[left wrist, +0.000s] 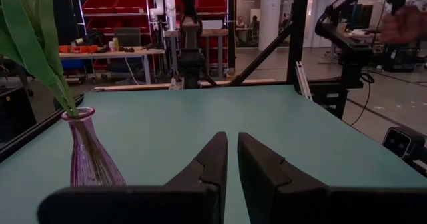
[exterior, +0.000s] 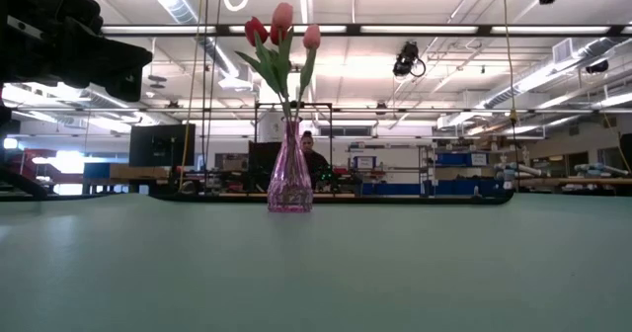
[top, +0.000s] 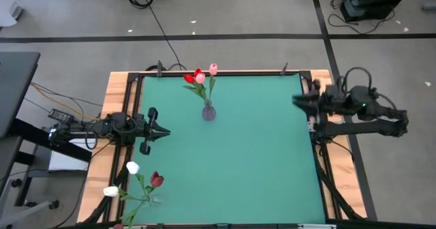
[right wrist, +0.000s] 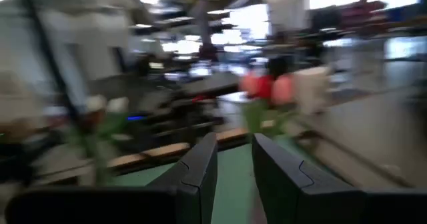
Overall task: Sort flowers into vase by color
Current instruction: Return to Home Position
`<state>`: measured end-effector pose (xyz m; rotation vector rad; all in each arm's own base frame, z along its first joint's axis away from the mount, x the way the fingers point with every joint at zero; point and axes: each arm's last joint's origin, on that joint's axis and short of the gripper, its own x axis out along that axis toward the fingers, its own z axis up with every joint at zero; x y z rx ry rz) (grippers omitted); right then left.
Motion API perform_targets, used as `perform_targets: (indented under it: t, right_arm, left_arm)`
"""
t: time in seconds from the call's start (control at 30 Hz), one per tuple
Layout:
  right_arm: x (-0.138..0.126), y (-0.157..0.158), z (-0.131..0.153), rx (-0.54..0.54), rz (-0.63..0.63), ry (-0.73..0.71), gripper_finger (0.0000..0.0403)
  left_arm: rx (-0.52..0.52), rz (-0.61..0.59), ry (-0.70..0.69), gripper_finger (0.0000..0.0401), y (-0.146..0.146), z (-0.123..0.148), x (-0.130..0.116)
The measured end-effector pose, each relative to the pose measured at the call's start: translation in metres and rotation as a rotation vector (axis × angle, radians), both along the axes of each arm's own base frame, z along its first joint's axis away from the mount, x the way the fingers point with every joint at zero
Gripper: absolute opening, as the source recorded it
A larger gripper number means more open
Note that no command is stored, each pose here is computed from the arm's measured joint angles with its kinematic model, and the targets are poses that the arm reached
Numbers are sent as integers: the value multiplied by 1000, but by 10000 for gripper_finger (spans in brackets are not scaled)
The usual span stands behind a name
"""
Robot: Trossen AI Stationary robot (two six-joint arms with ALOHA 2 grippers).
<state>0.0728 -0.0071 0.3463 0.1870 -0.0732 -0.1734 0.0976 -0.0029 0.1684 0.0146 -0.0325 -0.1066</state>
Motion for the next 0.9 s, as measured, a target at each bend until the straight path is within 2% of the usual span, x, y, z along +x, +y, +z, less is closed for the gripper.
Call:
perform_targets:
  t: [0.1, 0.2, 0.27, 0.4, 0.9]
  right_arm:
    - [-5, 7, -32, -16, 227, -62, 104]
    - [-7, 14, -60, -87, 423, -236, 104]
    - [-7, 14, -79, -94, 436, -291, 104]
    - [4, 13, -107, -50, 424, -278, 104]
    - [20, 13, -153, -65, 408, -206, 104]
  left_arm:
    - [0, 0, 0, 41, 0, 0, 0]
    - [0, 0, 0, 41, 0, 0, 0]
    - [0, 0, 1, 41, 0, 0, 0]
    - [0, 0, -1, 41, 0, 0, 0]
    - [0, 0, -7, 41, 0, 1, 0]
